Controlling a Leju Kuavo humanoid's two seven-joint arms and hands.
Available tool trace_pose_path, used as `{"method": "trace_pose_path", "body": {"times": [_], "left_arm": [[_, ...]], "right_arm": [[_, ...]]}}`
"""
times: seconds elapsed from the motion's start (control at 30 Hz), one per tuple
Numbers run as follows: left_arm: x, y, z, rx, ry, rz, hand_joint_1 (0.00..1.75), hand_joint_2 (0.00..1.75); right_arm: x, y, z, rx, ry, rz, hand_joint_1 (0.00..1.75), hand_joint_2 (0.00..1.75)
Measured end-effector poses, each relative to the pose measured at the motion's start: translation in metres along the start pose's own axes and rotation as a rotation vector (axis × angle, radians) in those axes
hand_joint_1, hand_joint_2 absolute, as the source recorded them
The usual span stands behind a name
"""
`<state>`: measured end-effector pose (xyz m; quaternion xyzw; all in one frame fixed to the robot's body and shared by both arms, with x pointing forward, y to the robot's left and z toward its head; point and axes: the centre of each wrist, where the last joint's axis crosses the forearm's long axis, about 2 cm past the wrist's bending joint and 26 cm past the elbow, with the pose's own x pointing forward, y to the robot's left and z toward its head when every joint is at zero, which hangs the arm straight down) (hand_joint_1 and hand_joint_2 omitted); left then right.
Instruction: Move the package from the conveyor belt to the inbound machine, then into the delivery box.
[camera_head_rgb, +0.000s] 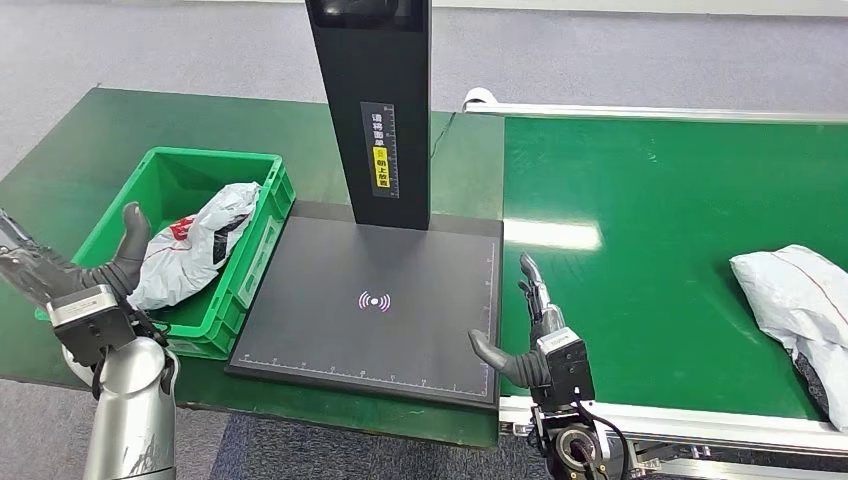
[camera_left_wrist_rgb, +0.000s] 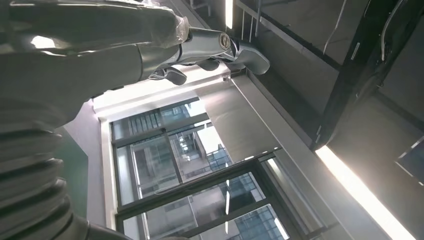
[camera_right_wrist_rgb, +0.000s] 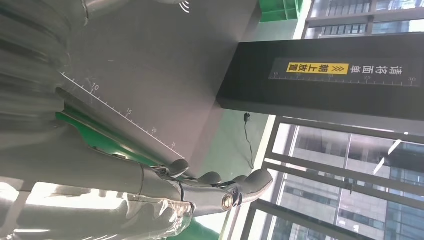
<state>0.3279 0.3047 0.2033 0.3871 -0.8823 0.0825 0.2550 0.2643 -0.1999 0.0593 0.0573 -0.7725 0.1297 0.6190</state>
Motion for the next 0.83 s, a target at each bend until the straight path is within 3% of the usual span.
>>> {"method": "trace_pose_path", "body": {"times": [0.1, 0.27, 0.4, 0.57, 0.7, 0.83], "left_arm": [[0.003, -0.007, 0.009, -0.146, 0.131, 0.254, 0.00, 1.75], [0.019, -0.028, 0.045, -0.501, 0.313, 0.739, 0.00, 1.75], [0.024, -0.044, 0.075, -0.644, 0.442, 0.895, 0.00, 1.75], [0.022, -0.059, 0.117, -0.772, 0.670, 1.005, 0.00, 1.75], [0.023, -0.066, 0.138, -0.830, 0.746, 1.021, 0.00, 1.75], [0.024, -0.071, 0.143, -0.855, 0.779, 1.009, 0.00, 1.75]], "right_arm": [[0.000, -0.001, 0.000, 0.001, -0.011, -0.007, 0.00, 1.75], [0.005, -0.003, -0.008, 0.020, -0.041, -0.022, 0.00, 1.75], [0.011, -0.003, -0.014, 0.032, -0.048, -0.032, 0.00, 1.75], [0.018, 0.005, -0.022, 0.080, -0.006, -0.099, 0.00, 1.75], [0.023, 0.011, -0.029, 0.091, -0.014, -0.112, 0.00, 0.00], [0.029, 0.012, -0.037, 0.107, -0.024, -0.106, 0.00, 1.75]]}}
